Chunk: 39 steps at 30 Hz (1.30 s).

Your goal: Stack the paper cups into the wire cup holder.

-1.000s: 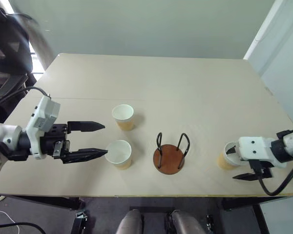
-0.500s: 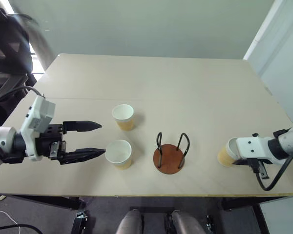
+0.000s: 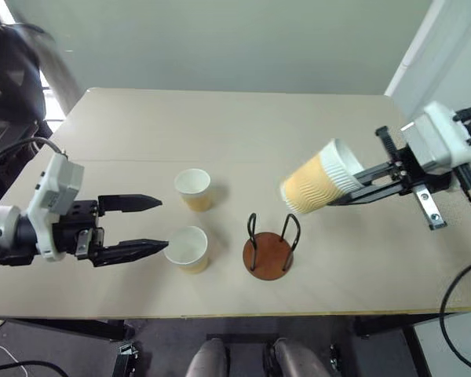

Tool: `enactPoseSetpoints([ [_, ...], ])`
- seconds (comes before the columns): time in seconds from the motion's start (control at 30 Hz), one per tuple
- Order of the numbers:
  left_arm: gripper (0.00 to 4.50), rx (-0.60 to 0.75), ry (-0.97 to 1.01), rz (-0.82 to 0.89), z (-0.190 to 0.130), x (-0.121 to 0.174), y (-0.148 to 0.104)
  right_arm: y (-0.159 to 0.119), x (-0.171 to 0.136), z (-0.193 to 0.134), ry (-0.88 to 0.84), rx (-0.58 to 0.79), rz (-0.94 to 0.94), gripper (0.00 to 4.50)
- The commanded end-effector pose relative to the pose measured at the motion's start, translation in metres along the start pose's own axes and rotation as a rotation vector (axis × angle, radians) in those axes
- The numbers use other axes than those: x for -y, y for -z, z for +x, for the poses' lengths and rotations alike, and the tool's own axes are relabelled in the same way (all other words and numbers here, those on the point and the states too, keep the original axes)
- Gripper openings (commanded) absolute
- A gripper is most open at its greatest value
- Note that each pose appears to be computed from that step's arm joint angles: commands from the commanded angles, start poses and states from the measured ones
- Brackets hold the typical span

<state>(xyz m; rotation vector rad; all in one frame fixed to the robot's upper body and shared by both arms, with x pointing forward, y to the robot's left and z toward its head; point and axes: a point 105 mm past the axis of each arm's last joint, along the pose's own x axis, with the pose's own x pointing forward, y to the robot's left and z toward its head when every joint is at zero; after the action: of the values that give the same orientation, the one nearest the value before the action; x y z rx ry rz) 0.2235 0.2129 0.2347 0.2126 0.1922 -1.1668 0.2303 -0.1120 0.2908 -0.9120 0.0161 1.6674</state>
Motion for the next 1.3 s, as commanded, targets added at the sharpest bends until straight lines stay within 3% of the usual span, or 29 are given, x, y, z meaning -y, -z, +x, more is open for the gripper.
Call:
enactPoseSetpoints([
  [0.03, 4.5, 0.005, -0.007, 0.034, -0.001, 0.004, -0.005, 0.0, -0.003, 0.016, -0.065, 0.002, -0.008, 0.02],
  [0.27, 4.5, 0.004, -0.022, 0.031, -0.002, 0.008, -0.004, 0.026, 0.01, 0.041, -0.06, -0.092, -0.039, 0.02],
  [0.53, 4.5, -0.001, -0.047, 0.026, -0.006, 0.013, -0.002, 0.037, 0.004, 0.044, -0.12, -0.128, -0.065, 0.02],
  [0.93, 4.5, 0.001, -0.07, 0.025, -0.008, 0.015, -0.001, 0.042, 0.003, 0.059, -0.158, -0.138, -0.107, 0.02],
  [1.3, 4.5, 0.121, -0.074, 0.075, -0.008, 0.023, -0.017, 0.048, 0.005, 0.067, -0.176, -0.154, -0.099, 0.02],
])
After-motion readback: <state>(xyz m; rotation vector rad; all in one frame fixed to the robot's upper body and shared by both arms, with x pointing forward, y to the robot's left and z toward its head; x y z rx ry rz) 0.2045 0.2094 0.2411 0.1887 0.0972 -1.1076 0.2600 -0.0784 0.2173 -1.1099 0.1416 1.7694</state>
